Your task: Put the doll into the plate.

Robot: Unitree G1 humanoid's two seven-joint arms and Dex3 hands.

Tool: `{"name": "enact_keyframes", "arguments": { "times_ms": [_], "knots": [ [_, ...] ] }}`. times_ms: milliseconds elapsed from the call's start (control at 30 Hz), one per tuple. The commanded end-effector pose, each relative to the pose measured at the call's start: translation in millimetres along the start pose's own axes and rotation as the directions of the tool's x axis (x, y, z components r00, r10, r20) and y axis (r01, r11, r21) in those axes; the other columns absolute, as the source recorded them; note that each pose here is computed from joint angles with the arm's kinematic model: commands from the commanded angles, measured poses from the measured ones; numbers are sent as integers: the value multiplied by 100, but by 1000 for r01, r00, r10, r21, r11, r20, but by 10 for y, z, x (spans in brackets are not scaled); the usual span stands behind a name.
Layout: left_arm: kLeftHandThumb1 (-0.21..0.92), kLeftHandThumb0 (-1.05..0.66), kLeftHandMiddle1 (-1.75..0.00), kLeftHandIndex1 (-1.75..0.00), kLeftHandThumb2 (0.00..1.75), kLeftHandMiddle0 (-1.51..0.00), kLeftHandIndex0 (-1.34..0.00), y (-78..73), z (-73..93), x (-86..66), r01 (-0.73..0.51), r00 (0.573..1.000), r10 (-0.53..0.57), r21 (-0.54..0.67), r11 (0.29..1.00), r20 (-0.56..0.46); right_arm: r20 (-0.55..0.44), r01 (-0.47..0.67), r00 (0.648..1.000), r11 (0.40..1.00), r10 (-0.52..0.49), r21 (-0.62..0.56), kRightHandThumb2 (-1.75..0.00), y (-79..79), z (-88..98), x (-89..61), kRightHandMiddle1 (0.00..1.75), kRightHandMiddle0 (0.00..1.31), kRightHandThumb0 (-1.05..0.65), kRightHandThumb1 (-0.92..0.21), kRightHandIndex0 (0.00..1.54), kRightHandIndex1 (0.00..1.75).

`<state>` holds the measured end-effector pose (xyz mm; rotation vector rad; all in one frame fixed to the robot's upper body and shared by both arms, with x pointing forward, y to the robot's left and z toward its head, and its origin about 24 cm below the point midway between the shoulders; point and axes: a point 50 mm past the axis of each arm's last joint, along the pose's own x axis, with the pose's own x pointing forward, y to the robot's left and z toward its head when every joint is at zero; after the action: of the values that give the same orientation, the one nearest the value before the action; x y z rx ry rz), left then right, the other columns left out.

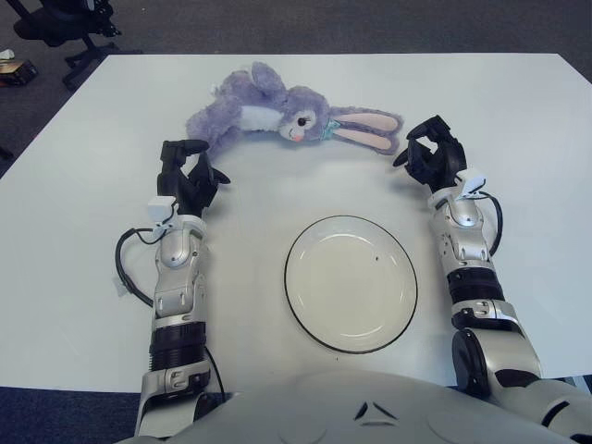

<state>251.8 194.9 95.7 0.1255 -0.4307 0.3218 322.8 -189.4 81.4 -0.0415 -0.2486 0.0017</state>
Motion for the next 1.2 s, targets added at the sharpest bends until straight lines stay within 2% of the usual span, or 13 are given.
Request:
{"name": "enact_keyframes", "arguments": {
  "times_ms": [0,133,267,433,633,733,867,1133,1167],
  "knots": [
    [92,-35,-175,-163,40,-88,-32,-9,-119,-159,10,1000,-9,58,998,-18,31,-18,999,999,19,-33,-81,-18,101,58,175,34,-38,-70,84,175],
    [92,-35,-175,-162,39,-88,-33,-16,-121,-166,7,1000,-7,64,998,-4,31,-19,999,999,20,-35,-81,-18,104,60,175,34,-38,-70,85,175],
    [92,-35,-175,-159,37,-80,-36,-39,-76,-162,9,997,-20,154,988,74,78,-56,995,993,64,-109,-84,-55,251,182,175,36,-38,-68,85,175],
    [92,-35,-175,-157,36,-77,-37,-46,-74,-160,-3,996,-14,182,983,93,109,-91,988,986,106,-136,-87,-42,317,220,175,37,-39,-66,86,175],
    [92,-35,-175,-157,36,-76,-37,-50,-77,-161,-7,995,-12,187,982,98,113,-96,987,986,112,-138,-87,-43,319,226,175,37,-39,-65,86,175],
    [92,-35,-175,-157,36,-75,-37,-61,-65,-147,-12,994,-11,206,979,111,164,-119,974,966,159,-228,-88,31,445,301,175,37,-39,-65,87,175],
    [92,-35,-175,-157,36,-75,-37,-73,-67,-149,-13,993,-11,210,978,114,192,-113,966,950,174,-292,-88,67,491,334,175,37,-39,-65,88,175],
    [92,-35,-175,-157,36,-74,-37,-78,-69,-151,-14,993,-10,212,977,115,202,-106,964,946,174,-308,-88,74,490,345,175,37,-39,-65,89,175],
    [92,-35,-175,-157,36,-74,-37,-85,-80,-152,-12,993,-13,212,977,115,235,-119,949,931,208,-345,-88,130,567,418,175,37,-39,-65,89,175]
  ]
}}
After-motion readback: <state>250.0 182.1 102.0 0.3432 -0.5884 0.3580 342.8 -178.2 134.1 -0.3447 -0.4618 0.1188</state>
